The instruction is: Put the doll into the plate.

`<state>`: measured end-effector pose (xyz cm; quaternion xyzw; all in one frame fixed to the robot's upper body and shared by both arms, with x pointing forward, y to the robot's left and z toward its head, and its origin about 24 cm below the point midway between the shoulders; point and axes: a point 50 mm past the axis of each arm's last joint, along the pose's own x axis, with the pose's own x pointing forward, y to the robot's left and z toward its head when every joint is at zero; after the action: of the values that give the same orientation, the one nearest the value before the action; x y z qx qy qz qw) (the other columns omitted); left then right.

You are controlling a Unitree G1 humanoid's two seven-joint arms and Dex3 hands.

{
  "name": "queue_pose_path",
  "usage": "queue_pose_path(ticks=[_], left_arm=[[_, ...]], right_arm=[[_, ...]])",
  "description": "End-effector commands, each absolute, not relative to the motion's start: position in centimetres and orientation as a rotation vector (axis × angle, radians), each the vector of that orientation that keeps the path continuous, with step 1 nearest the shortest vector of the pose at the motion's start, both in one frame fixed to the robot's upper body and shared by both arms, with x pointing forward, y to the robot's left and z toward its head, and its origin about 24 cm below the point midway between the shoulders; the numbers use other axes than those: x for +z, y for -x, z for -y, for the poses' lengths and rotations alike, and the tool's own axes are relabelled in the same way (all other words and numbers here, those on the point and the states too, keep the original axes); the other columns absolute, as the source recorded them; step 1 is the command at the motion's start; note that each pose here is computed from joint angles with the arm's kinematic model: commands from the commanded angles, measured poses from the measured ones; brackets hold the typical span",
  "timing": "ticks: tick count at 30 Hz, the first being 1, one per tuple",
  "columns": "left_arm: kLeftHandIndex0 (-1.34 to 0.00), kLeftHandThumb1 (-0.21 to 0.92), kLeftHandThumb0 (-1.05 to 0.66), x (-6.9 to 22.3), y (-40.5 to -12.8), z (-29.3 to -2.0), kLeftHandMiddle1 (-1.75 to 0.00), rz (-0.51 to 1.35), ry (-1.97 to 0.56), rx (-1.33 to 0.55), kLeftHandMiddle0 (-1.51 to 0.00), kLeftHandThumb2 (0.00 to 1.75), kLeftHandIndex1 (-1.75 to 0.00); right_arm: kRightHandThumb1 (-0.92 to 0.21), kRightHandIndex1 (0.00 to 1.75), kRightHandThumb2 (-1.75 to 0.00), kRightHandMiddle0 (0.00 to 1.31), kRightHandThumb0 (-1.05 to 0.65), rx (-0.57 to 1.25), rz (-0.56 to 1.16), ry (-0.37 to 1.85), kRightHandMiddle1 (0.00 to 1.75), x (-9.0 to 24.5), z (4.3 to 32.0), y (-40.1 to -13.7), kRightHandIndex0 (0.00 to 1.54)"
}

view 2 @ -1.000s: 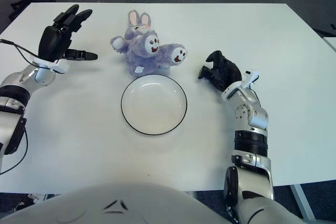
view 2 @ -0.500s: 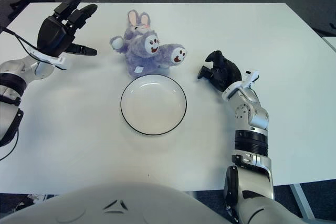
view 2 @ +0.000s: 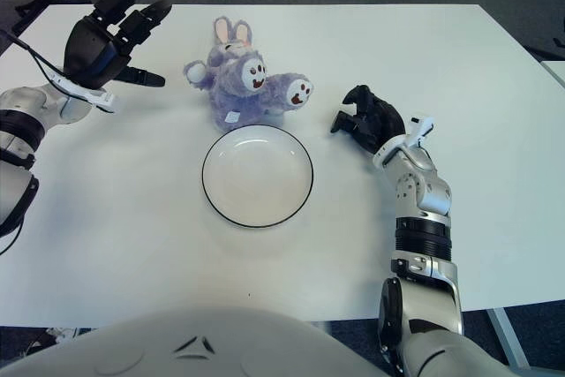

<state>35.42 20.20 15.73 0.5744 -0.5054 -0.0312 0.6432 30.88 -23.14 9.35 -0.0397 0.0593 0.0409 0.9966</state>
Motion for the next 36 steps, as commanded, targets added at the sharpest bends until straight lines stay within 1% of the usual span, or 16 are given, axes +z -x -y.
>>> queue_pose_path(ticks=[1, 4, 5, 6, 10, 15, 17, 21, 24, 28, 31, 36], left_arm=[[-0.29, 0.81, -0.58, 16.3, -35.6, -19.9, -0.01, 1.173, -1.283, -0.061, -0.39, 0.01, -0.17], [-0.30, 0.81, -0.58, 16.3, -35.6, -19.7, -0.01, 1.174, -1.261, -0.061, -0.39, 0.01, -0.17], [-0.29, 0.82, -0.57, 16.4, -35.6, -19.6, -0.02, 1.172, -1.244, -0.060, -0.40, 0.01, -0.16], [-0.30, 0.82, -0.57, 16.4, -35.6, -19.4, -0.02, 1.169, -1.226, -0.059, -0.41, 0.01, -0.16], [-0.31, 0.82, -0.57, 16.5, -35.6, -19.2, -0.04, 1.158, -1.194, -0.060, -0.45, 0.01, -0.16], [-0.32, 0.83, -0.56, 16.4, -35.7, -18.9, -0.05, 1.143, -1.175, -0.066, -0.48, 0.01, -0.15], [-0.32, 0.83, -0.56, 16.4, -35.8, -18.8, -0.05, 1.140, -1.172, -0.069, -0.48, 0.01, -0.15], [-0.34, 0.83, -0.56, 16.5, -35.9, -18.5, -0.05, 1.132, -1.167, -0.076, -0.50, 0.00, -0.15], [-0.35, 0.83, -0.55, 16.5, -35.9, -18.4, -0.06, 1.129, -1.165, -0.078, -0.51, 0.00, -0.15], [-0.37, 0.84, -0.55, 16.5, -36.0, -18.2, -0.06, 1.127, -1.163, -0.080, -0.52, 0.00, -0.15], [-0.37, 0.84, -0.55, 16.5, -36.0, -18.1, -0.06, 1.127, -1.162, -0.081, -0.53, 0.00, -0.14], [-0.38, 0.84, -0.54, 16.5, -36.1, -17.9, -0.06, 1.127, -1.159, -0.082, -0.54, 0.00, -0.14]], right_arm=[[-0.92, 1.47, -0.51, 0.69, -0.34, 0.049, -0.012, 0.300, 1.47, 11.9, 23.6, -31.2, 0.91], [-0.92, 1.47, -0.48, 0.66, -0.34, 0.043, 0.018, 0.364, 1.45, 12.3, 23.6, -31.3, 0.90], [-0.92, 1.47, -0.42, 0.58, -0.35, 0.040, 0.038, 0.397, 1.48, 12.6, 23.8, -31.5, 0.88], [-0.92, 1.46, -0.39, 0.52, -0.35, 0.037, 0.060, 0.429, 1.50, 13.0, 23.9, -31.8, 0.87], [-0.92, 1.46, -0.34, 0.42, -0.36, 0.033, 0.090, 0.462, 1.54, 13.6, 24.4, -32.4, 0.86], [-0.92, 1.46, -0.33, 0.40, -0.36, 0.013, 0.103, 0.478, 1.54, 14.2, 24.8, -33.2, 0.86], [-0.92, 1.47, -0.33, 0.40, -0.36, -0.013, 0.119, 0.518, 1.54, 14.4, 24.9, -33.4, 0.86], [-0.92, 1.47, -0.32, 0.41, -0.36, -0.072, 0.213, 0.645, 1.53, 14.9, 24.7, -33.8, 0.86], [-0.92, 1.48, -0.32, 0.41, -0.36, -0.090, 0.309, 0.806, 1.53, 15.1, 24.7, -33.9, 0.86], [-0.92, 1.53, -0.32, 0.41, -0.36, -0.108, 0.388, 0.970, 1.53, 15.1, 24.8, -34.0, 0.84], [-0.92, 1.54, -0.32, 0.41, -0.36, -0.116, 0.404, 1.013, 1.53, 15.0, 24.9, -34.1, 0.81], [-0.92, 1.53, -0.33, 0.40, -0.36, -0.121, 0.409, 1.024, 1.54, 14.8, 25.0, -34.4, 0.75]])
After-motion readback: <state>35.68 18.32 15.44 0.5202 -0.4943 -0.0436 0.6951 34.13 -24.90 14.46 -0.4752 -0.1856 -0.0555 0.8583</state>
